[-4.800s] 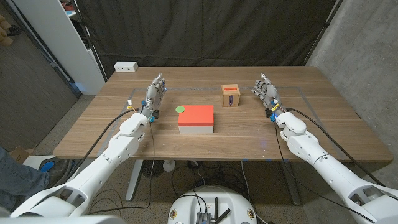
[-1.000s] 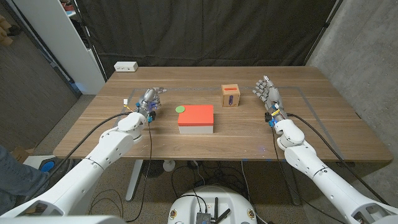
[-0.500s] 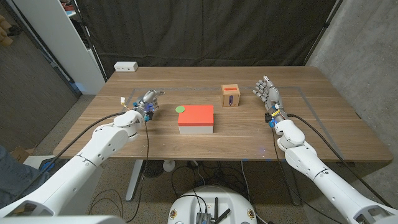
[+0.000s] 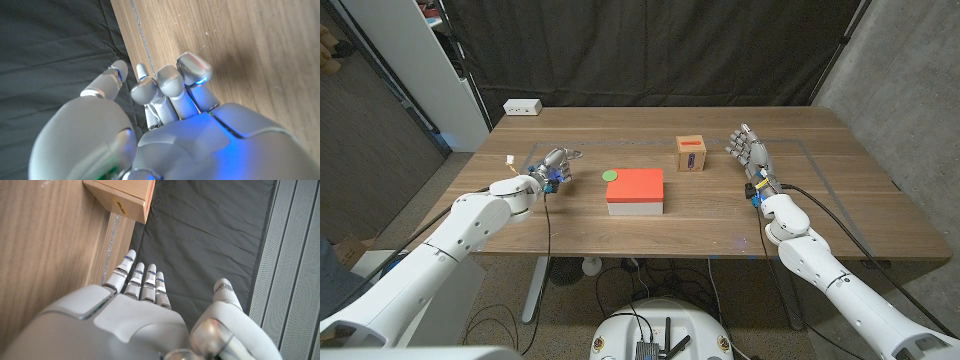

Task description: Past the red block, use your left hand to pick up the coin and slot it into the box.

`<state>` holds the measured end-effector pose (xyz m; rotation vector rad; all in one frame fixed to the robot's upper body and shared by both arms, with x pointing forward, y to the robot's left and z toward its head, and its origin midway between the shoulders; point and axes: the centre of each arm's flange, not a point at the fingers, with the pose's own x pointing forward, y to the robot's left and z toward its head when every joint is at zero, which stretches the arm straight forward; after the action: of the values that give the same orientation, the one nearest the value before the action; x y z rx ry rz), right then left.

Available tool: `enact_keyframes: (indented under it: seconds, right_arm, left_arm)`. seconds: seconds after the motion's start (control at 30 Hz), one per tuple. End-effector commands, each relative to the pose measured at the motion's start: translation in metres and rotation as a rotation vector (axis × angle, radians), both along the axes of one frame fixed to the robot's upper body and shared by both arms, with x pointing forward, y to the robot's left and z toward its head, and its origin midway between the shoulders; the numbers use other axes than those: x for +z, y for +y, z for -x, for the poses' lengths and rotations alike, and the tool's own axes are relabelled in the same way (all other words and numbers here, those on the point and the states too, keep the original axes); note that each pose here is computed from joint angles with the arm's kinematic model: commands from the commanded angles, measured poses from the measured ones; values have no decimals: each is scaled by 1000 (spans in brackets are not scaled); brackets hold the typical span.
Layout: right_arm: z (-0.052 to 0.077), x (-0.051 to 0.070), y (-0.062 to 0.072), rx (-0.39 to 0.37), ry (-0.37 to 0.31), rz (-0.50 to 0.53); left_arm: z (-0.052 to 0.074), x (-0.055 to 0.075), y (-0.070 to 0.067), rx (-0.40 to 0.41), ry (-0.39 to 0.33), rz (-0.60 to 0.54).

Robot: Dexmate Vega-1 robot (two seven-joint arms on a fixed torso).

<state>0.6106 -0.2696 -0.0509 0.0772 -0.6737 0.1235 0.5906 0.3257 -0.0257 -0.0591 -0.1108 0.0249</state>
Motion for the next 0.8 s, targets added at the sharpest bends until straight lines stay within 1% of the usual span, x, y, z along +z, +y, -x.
enact_keyframes:
  seconds: [0.03, 0.17, 0.3, 0.4, 0.5, 0.57, 0.6, 0.7, 0.8]
  right_arm:
    - [-2, 1, -1, 5, -8, 21]
    - [-4, 1, -6, 14, -10, 16]
    - [-4, 3, -10, 23, -16, 30]
    - [-4, 5, -14, 32, -23, 45]
    - [-4, 7, -20, 36, -25, 50]
    - [-5, 8, -24, 46, -26, 53]
    - [-5, 8, -27, 52, -25, 50]
    - [-6, 8, -34, 69, -23, 51]
    - [-8, 7, -38, 78, -21, 66]
  left_arm:
    - [16, 2, 9, -18, 57, -6]
    - [21, 2, 11, 6, 95, -7]
    - [26, 5, 13, 6, 123, -10]
    - [28, 6, 17, -13, 163, -22]
    - [28, 6, 20, -55, 206, -11]
    - [28, 6, 20, -62, 225, -10]
    - [28, 6, 19, -75, 235, -15]
    - [29, 8, 12, -58, 263, -29]
    - [32, 12, 3, -45, 274, -42]
